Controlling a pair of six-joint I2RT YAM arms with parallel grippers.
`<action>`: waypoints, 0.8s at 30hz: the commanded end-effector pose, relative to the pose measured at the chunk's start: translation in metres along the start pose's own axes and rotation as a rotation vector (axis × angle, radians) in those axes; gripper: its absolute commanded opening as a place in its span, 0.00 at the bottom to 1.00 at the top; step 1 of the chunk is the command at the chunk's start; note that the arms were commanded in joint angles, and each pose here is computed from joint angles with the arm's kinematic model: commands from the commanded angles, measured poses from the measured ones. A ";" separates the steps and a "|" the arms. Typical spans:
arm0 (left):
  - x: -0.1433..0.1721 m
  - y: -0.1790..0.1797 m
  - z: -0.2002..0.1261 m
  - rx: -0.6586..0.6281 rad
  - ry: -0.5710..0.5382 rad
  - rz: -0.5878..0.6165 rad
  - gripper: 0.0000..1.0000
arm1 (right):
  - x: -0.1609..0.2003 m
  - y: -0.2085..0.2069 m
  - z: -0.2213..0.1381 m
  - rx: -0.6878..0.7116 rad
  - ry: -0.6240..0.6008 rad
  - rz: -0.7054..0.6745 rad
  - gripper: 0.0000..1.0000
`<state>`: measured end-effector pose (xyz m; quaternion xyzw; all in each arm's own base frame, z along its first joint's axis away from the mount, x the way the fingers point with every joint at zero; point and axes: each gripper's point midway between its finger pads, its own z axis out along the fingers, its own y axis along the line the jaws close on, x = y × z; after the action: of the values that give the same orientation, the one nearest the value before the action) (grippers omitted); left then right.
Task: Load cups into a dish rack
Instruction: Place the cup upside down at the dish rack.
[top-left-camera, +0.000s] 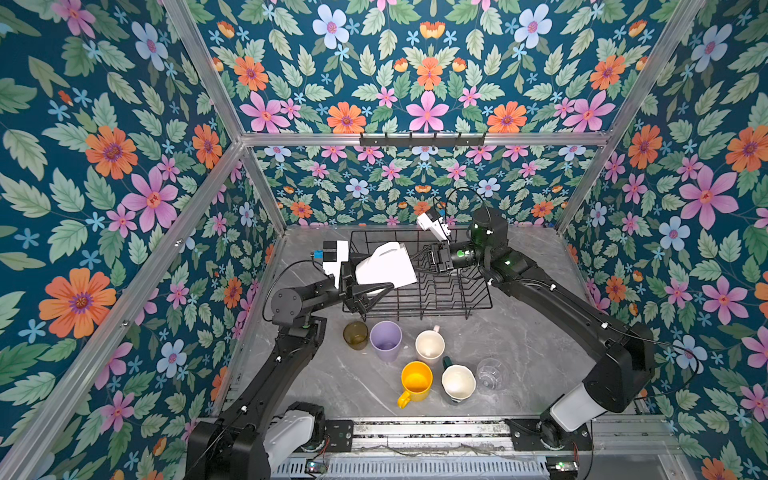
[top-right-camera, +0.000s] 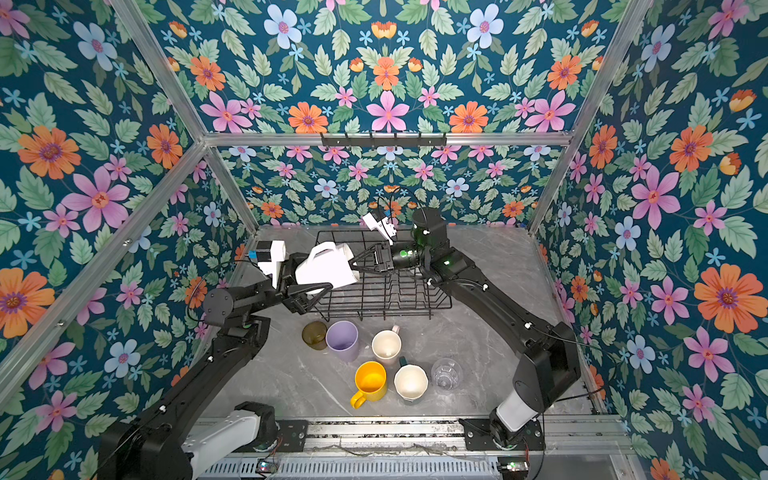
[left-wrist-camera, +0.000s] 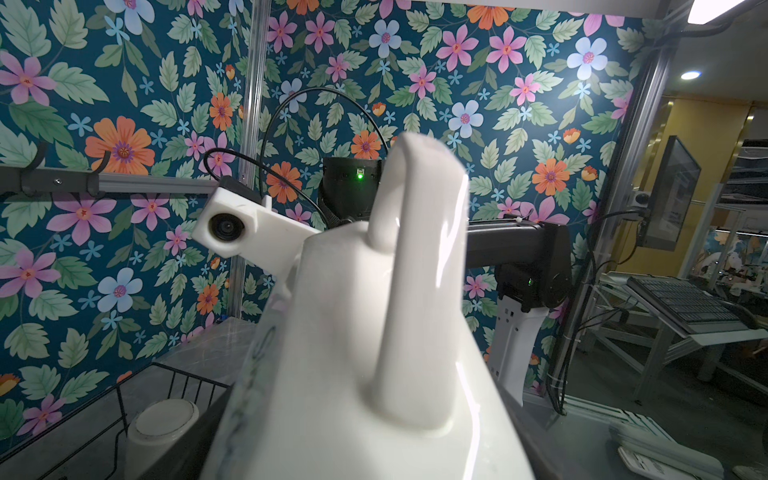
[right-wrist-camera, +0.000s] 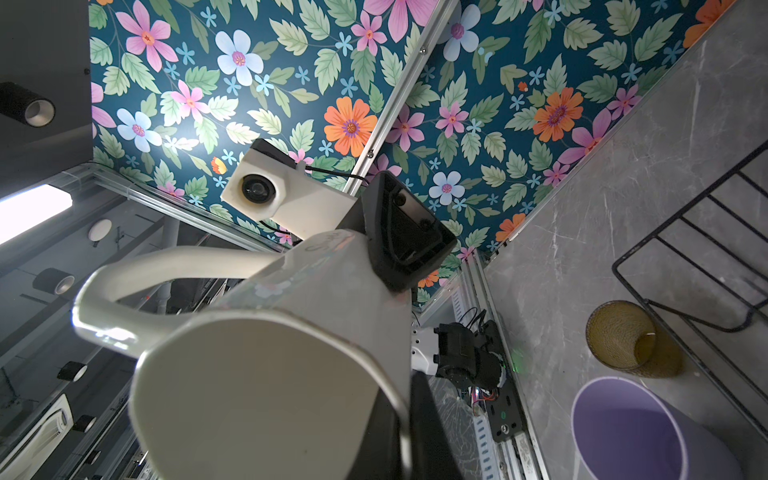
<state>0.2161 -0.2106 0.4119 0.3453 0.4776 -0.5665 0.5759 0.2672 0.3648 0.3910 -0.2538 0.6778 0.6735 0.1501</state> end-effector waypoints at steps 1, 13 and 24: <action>-0.007 -0.006 0.001 0.002 -0.005 0.078 0.00 | -0.011 0.004 -0.001 0.005 -0.042 -0.033 0.05; -0.011 0.009 0.000 -0.115 0.013 0.103 0.00 | -0.018 0.000 -0.014 0.047 -0.094 -0.019 0.36; -0.006 0.082 0.000 -0.437 0.210 0.044 0.00 | -0.026 -0.061 -0.136 0.492 -0.441 0.029 0.82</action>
<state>0.2745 -0.2049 0.4253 0.2993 0.5870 -0.4466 0.6053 0.3286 0.2627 0.3767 -0.0847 0.7440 0.5961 0.2896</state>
